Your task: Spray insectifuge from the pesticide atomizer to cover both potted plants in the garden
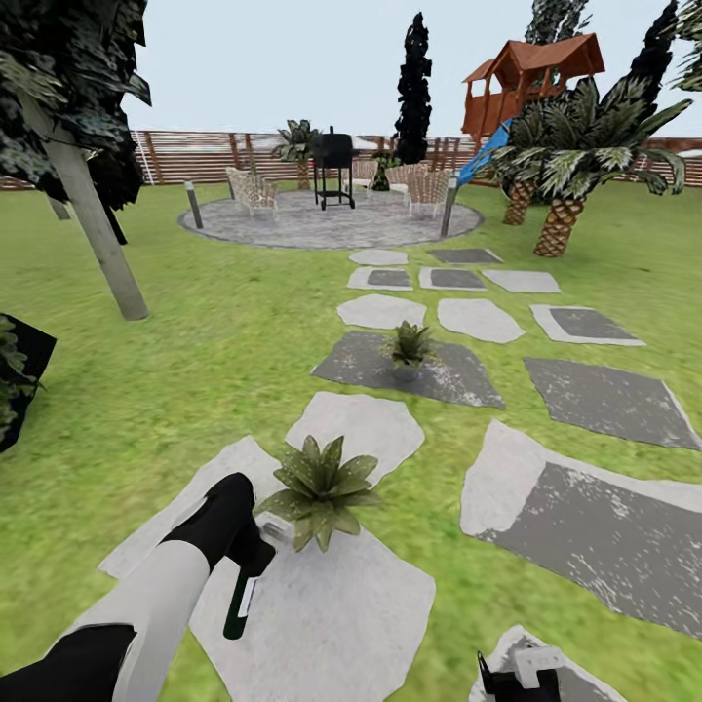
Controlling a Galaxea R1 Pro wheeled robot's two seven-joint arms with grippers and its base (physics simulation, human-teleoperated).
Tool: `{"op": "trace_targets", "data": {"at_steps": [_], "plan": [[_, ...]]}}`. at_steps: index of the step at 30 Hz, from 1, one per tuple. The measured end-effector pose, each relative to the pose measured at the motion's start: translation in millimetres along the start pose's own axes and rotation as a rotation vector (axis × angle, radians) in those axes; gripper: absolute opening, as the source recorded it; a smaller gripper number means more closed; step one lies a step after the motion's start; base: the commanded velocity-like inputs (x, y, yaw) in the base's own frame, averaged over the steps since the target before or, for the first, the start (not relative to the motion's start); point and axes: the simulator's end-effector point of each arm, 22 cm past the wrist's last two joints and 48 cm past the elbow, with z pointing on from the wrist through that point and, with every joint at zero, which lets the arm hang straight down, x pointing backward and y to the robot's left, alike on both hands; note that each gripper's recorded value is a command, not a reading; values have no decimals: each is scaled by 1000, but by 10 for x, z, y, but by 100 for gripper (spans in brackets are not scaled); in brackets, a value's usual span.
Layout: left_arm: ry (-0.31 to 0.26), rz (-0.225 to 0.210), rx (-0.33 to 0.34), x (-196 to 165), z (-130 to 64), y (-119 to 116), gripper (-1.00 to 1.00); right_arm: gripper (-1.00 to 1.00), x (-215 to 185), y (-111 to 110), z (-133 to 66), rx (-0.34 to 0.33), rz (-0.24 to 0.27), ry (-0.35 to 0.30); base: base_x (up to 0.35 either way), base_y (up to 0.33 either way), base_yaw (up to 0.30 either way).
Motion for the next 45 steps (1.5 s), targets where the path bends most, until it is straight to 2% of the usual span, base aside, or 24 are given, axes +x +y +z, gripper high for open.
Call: {"op": "trace_targets", "data": {"at_steps": [8,24,32,39,45], "plan": [[0,0,-1,-1,0,2,-100,100,-3,0,0,0,0,-1,0,0,260],[-1,4,-2,-7,1,-6,-100,100,-2,-32,-1,6,-2,-2,0,-239,13],[-2,4,-2,-9,-3,-4,-100,100,-5,-4,0,2,0,-2,47,-236,257],[-3,1,0,-11,-4,-5,-100,100,-3,-2,0,1,0,-2,2,-9,277],[-6,11,18,-41,1,-97,-100,100,-3,0,0,0,0,-2,0,0,277]]}}
